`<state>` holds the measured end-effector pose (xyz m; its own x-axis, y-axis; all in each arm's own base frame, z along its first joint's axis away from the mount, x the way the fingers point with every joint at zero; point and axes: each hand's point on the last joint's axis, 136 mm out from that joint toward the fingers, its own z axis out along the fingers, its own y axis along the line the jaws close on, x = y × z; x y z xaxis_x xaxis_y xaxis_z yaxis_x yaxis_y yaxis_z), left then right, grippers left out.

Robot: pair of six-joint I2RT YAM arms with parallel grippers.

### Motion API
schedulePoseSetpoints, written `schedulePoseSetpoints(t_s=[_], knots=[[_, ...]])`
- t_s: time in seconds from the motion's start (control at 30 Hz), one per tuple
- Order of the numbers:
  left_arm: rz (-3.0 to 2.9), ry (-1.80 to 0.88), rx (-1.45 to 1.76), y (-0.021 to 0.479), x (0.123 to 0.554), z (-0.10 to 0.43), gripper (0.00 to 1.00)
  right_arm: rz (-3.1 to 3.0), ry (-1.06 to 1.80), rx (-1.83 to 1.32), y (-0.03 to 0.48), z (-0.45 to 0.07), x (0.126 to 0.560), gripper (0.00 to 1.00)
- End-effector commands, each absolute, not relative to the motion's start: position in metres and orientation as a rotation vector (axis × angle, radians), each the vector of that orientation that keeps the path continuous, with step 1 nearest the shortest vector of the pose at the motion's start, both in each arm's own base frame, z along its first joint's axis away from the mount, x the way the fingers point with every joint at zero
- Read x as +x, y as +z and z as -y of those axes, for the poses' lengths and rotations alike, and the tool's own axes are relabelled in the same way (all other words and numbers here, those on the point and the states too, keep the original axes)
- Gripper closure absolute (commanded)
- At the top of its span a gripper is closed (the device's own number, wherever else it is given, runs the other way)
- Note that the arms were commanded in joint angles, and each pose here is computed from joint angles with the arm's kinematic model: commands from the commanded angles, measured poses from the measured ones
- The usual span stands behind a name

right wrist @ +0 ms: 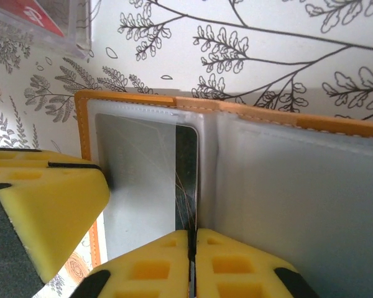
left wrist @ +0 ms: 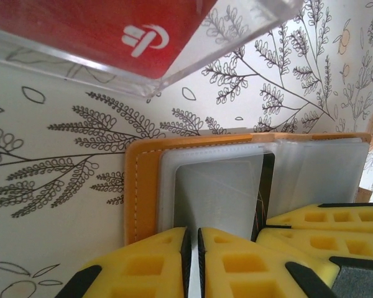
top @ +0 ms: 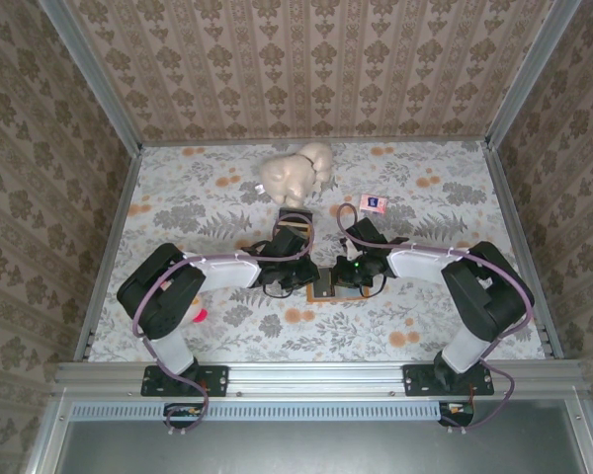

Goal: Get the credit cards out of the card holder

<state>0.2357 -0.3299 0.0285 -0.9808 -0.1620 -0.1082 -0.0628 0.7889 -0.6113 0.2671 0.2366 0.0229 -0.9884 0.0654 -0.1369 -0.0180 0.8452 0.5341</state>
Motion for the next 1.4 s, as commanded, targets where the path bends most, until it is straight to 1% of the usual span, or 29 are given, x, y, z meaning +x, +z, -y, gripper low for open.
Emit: schedulePoseSetpoints(t_s=[0.0, 0.13, 0.3, 0.57, 0.67, 0.77, 0.9, 1.1, 1.23, 1.37], knots=[[-2.887, -0.875, -0.194, 0.011, 0.22, 0.317, 0.83, -2.876, 0.804, 0.05, 0.023, -0.23, 0.261, 0.96], [-2.89, -0.867, -0.198, 0.01, 0.218, 0.314, 0.83, -2.852, 0.826, 0.052, 0.03, -0.228, 0.261, 1.0], [-2.887, -0.858, -0.206, 0.009, 0.217, 0.311, 0.83, -2.84, 0.871, 0.054, 0.036, -0.226, 0.259, 1.0], [-2.895, -0.838, -0.181, 0.008, 0.216, 0.309, 0.82, -2.865, 0.844, 0.092, 0.027, -0.217, 0.257, 1.0], [-2.9, -0.844, -0.172, 0.007, 0.216, 0.31, 0.83, -2.858, 0.925, 0.09, 0.028, -0.225, 0.257, 1.0], [-2.908, -0.842, -0.169, 0.005, 0.214, 0.31, 0.84, -2.848, 1.032, 0.087, 0.031, -0.236, 0.256, 0.92], [-2.912, -0.851, -0.168, 0.004, 0.214, 0.311, 0.85, -2.858, 1.137, 0.098, 0.029, -0.245, 0.253, 0.88], [-2.917, -0.838, -0.177, 0.002, 0.212, 0.308, 0.85, -2.917, 0.986, 0.147, 0.016, -0.23, 0.254, 0.85], [-2.921, -0.828, -0.182, 0.001, 0.212, 0.306, 0.85, -2.908, 0.955, 0.168, 0.017, -0.224, 0.254, 0.8], [-2.923, -0.814, -0.188, 0.0, 0.212, 0.304, 0.87, -2.89, 0.947, 0.18, 0.023, -0.218, 0.256, 0.78]])
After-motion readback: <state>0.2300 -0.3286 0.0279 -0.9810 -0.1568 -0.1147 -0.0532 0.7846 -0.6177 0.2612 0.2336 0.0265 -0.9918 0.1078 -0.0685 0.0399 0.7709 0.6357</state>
